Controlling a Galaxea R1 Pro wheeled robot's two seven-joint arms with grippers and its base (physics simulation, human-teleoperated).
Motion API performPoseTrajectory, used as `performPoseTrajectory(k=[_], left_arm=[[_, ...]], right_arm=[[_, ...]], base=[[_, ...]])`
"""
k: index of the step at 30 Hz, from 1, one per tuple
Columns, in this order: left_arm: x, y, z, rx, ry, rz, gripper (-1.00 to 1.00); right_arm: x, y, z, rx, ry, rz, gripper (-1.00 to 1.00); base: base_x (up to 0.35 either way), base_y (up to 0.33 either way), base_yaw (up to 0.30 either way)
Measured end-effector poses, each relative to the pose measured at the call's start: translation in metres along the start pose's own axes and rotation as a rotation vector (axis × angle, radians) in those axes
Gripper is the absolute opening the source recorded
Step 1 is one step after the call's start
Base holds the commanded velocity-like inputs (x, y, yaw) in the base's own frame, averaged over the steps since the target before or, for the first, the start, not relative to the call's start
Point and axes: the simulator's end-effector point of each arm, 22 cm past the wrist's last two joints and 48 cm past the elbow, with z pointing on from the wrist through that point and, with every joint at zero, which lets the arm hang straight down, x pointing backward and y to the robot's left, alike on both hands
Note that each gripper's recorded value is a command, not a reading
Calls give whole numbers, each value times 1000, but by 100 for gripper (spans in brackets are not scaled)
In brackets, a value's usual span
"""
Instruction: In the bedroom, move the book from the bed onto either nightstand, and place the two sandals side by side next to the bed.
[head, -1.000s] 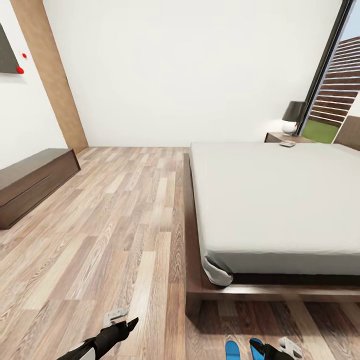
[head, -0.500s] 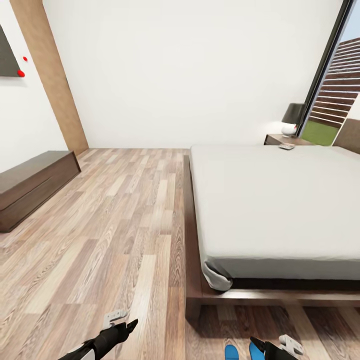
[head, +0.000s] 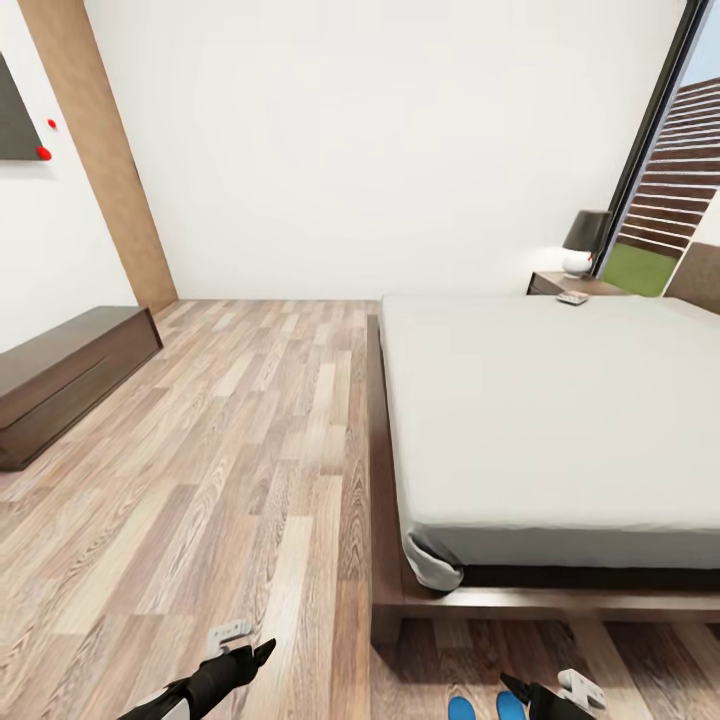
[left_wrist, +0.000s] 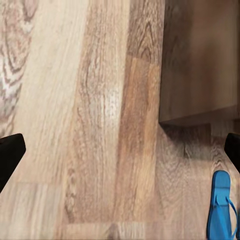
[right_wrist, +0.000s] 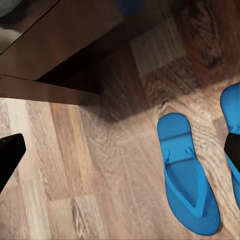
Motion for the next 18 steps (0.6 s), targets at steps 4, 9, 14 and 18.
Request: performPoseTrajectory(k=[4,9,14,18], left_arm=[[3,1,-7,-11,18,-7,100],[9,1,-17,-24,40,-14,100],[20,2,-27,-29,68,-3,100],[24,2,-28,-29,77,5,100]], right_arm=[[-5,4,-6,1,0,0,100],[-1,-1,-17,27,17,13,100],[13,-15,-31,74,50,36,100],[16,-19,-33,82,56,39,100]], base=[[0,0,0],[0,0,0],[0,0,0],[0,0,0]])
